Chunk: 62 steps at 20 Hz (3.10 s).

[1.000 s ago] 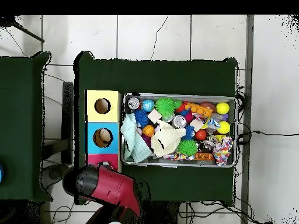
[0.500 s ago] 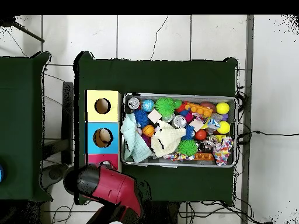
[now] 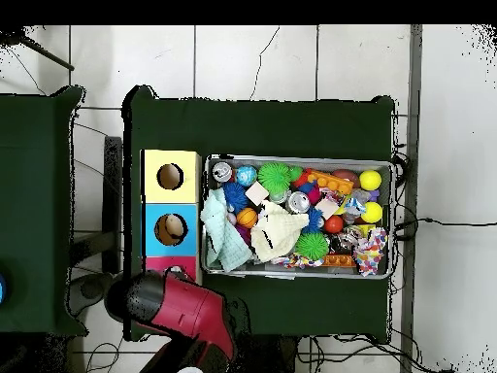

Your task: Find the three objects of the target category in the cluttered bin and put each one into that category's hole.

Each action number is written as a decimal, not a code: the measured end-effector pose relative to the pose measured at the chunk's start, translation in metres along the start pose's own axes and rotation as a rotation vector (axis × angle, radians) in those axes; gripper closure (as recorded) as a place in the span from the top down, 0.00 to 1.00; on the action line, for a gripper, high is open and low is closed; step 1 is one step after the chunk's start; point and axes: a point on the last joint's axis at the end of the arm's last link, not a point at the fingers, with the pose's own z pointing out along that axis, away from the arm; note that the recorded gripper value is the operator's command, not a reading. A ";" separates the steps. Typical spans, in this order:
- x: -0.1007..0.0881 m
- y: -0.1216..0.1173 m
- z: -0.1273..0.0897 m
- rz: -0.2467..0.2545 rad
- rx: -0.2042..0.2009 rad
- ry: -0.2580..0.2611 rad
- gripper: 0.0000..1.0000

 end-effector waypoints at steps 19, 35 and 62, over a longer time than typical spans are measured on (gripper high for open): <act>-0.002 0.004 0.000 0.022 0.023 0.016 0.00; -0.005 0.005 0.000 0.074 0.018 0.044 0.00; -0.077 0.054 -0.042 0.043 -0.087 -0.061 0.00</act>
